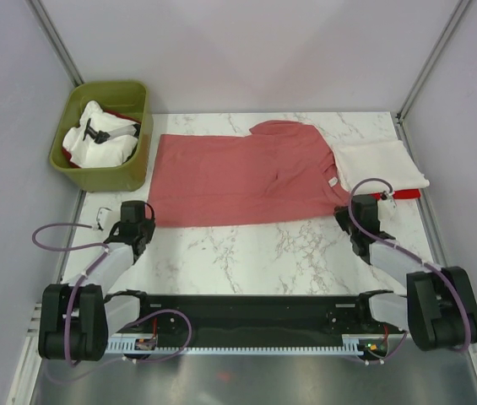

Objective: Fold and stack the t-shirts
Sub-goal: Fold the tshirt

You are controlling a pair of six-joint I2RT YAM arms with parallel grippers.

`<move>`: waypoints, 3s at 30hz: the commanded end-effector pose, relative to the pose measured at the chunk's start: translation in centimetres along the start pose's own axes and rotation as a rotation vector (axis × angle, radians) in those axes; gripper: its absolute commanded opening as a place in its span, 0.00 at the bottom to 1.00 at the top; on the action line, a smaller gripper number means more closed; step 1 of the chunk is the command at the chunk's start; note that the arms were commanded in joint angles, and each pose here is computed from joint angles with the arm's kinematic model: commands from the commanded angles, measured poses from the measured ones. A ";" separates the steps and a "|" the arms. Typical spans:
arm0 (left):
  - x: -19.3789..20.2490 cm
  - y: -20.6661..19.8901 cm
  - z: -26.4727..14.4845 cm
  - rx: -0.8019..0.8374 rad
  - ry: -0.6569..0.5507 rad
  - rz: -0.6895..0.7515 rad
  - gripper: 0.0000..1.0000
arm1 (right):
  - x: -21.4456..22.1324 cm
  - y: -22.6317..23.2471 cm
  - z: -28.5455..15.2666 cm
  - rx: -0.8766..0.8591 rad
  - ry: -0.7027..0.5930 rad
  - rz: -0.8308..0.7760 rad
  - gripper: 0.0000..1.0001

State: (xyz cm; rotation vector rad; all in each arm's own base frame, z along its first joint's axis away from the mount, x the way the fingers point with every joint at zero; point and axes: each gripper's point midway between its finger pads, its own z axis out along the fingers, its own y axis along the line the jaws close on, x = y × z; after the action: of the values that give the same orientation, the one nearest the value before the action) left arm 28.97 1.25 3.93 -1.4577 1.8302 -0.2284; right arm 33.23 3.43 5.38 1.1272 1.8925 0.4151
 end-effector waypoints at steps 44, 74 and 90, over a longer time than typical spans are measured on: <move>-1.7 2.0 -0.5 -0.087 -0.074 -0.022 0.02 | 0.9 -1.3 -4.4 -0.100 -0.012 -0.094 0.62; -1.7 2.1 -0.3 -0.098 -0.077 -0.013 0.02 | 0.4 -1.7 -5.1 -0.074 -0.037 -0.058 0.67; -1.7 2.2 -0.2 -0.108 -0.080 -0.006 0.02 | 2.6 -3.3 -4.0 -0.029 0.000 0.029 0.69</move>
State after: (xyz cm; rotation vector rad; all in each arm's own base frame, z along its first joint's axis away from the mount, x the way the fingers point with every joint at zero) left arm 26.72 2.42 2.61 -1.5202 1.8463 -0.1156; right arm 27.22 5.11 3.76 1.0941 1.9194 0.4799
